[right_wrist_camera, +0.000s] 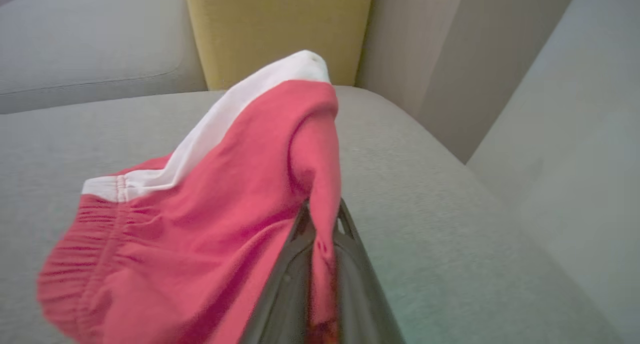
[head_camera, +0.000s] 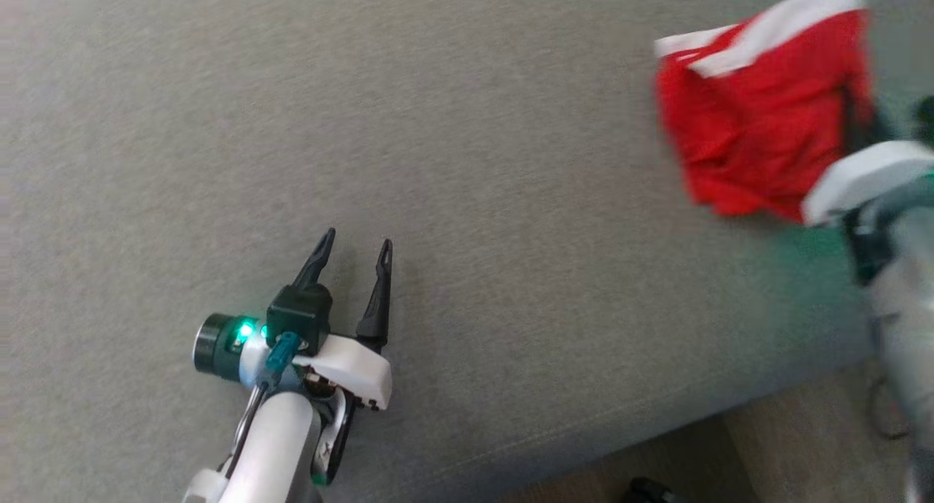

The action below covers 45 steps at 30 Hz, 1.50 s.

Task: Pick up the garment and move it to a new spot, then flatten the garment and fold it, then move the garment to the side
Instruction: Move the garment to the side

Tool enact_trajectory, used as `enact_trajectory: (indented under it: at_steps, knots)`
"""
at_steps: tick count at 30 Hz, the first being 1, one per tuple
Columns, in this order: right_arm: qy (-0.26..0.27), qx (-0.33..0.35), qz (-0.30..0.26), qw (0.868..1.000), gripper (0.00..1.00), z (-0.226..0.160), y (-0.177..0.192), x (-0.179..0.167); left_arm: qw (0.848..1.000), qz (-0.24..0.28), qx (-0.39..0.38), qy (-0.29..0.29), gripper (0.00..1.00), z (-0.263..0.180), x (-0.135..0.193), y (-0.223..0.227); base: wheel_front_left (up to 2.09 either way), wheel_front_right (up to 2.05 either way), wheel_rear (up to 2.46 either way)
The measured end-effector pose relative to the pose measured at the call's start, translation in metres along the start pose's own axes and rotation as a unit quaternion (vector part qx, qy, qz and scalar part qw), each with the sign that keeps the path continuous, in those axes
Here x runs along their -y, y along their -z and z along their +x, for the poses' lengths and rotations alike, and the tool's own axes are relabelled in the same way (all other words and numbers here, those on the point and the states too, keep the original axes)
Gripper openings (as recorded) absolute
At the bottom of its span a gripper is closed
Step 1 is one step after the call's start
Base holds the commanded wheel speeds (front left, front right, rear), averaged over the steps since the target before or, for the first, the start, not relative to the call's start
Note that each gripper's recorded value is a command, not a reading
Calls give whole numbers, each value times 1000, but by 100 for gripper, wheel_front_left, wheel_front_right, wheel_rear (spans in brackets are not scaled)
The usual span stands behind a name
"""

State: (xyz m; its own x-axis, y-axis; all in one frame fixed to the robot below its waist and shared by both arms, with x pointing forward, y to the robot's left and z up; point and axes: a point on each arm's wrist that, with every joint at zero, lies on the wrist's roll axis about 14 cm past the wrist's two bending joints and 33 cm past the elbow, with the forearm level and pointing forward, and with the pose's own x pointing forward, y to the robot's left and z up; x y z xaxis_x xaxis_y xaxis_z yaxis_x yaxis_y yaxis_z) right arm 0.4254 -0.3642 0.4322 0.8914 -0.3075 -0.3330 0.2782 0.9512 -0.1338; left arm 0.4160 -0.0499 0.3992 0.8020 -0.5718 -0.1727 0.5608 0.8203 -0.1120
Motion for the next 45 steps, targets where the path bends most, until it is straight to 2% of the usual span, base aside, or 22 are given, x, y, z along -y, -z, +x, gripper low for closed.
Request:
enact_trajectory:
  at_steps: [4, 13, 14, 15, 21, 27, 33, 37, 40, 45]
  knots:
    - [48, -10, -14, 999, 0, 14, -7, 42, 1000, -2, -2, -29, 100, -8, -20, 2, 0, 0, 0]
    - [90, -6, -21, 996, 0, 29, -21, 73, 998, -6, -12, -59, 100, -17, -40, 10, 0, 0, 0]
    - [94, -6, -21, 995, 35, 29, -21, 76, 998, -6, -12, -60, 100, -17, -41, 11, 0, 0, 0]
    - [104, 2, -17, 994, 100, 29, -25, 82, 998, -6, -13, -61, 100, -17, -42, 11, 0, 0, 0]
    - [108, 52, -22, 993, 100, 30, -56, 79, 998, -4, -7, -69, 100, -17, -47, 7, 0, 0, 0]
    - [57, 124, -13, 991, 100, 30, -94, 26, 996, 5, 6, -84, 100, -22, -51, -6, 0, 0, 0]
    - [-16, 136, 8, 991, 100, 10, -78, -38, 993, 11, 17, -118, 100, -37, -63, -17, 0, 0, 0]
    - [-74, 148, 30, 986, 100, -5, -74, -85, 989, 11, 15, -150, 100, -54, -76, -18, 0, 0, 0]
    - [-104, 153, 73, 980, 100, -17, -71, -113, 985, 10, 18, -173, 100, -67, -84, -21, 0, 0, 0]
    - [-154, 124, 74, 978, 100, -37, -42, -147, 978, 13, 21, -208, 100, -89, -97, -23, 0, 0, 0]
